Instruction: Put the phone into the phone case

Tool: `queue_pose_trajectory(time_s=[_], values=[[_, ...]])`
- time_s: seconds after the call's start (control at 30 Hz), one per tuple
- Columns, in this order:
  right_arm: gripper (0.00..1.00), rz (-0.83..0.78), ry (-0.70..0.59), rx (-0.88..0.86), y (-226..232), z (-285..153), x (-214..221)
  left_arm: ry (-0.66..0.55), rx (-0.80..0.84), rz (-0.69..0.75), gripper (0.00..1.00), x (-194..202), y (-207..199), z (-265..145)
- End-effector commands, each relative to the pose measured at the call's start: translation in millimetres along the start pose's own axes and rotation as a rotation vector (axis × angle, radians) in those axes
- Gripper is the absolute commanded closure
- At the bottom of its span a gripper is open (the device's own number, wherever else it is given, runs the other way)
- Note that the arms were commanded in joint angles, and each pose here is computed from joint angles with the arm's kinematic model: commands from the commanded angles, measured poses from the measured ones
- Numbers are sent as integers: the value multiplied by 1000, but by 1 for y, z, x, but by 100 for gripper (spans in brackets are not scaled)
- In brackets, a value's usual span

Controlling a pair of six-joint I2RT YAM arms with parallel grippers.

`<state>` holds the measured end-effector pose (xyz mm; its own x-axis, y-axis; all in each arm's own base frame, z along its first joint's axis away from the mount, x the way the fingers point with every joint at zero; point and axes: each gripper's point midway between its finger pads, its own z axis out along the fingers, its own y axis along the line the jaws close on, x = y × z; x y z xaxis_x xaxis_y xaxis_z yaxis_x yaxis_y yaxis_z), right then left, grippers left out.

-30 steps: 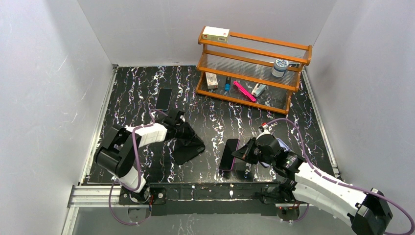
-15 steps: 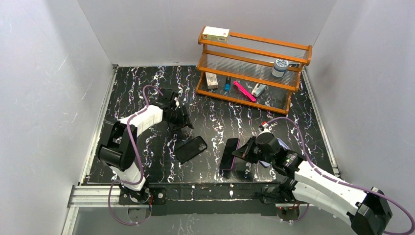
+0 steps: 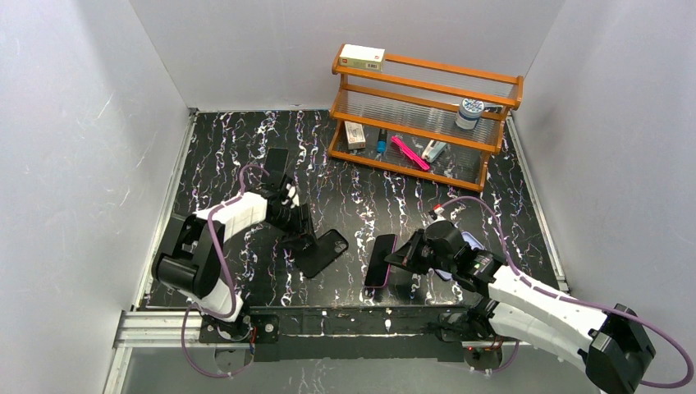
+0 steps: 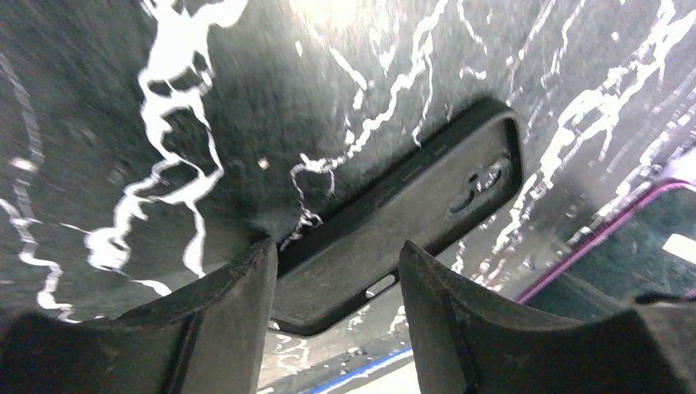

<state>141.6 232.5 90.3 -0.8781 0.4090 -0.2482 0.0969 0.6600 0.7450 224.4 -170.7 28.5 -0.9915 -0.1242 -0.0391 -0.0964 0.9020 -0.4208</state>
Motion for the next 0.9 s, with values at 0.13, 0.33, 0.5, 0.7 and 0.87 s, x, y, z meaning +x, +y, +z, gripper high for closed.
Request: queue_pose_trajectory(time_s=[0.13,0.33,0.5,0.7,0.87], values=[[99,-17,-27,-173,60,-6,-16,82,243,-127,52,54,-28,0],[99,-46,1,-194,70,-2,-14,80,337,-133,53,69,-55,10],[99,-66,32,-237,82,4,-11,64,428,-142,52,65,-75,5],[99,-109,80,-250,90,14,-7,-23,387,-152,49,42,-67,-10],[99,-135,117,-264,95,26,-3,-78,389,-144,48,24,-56,-24]])
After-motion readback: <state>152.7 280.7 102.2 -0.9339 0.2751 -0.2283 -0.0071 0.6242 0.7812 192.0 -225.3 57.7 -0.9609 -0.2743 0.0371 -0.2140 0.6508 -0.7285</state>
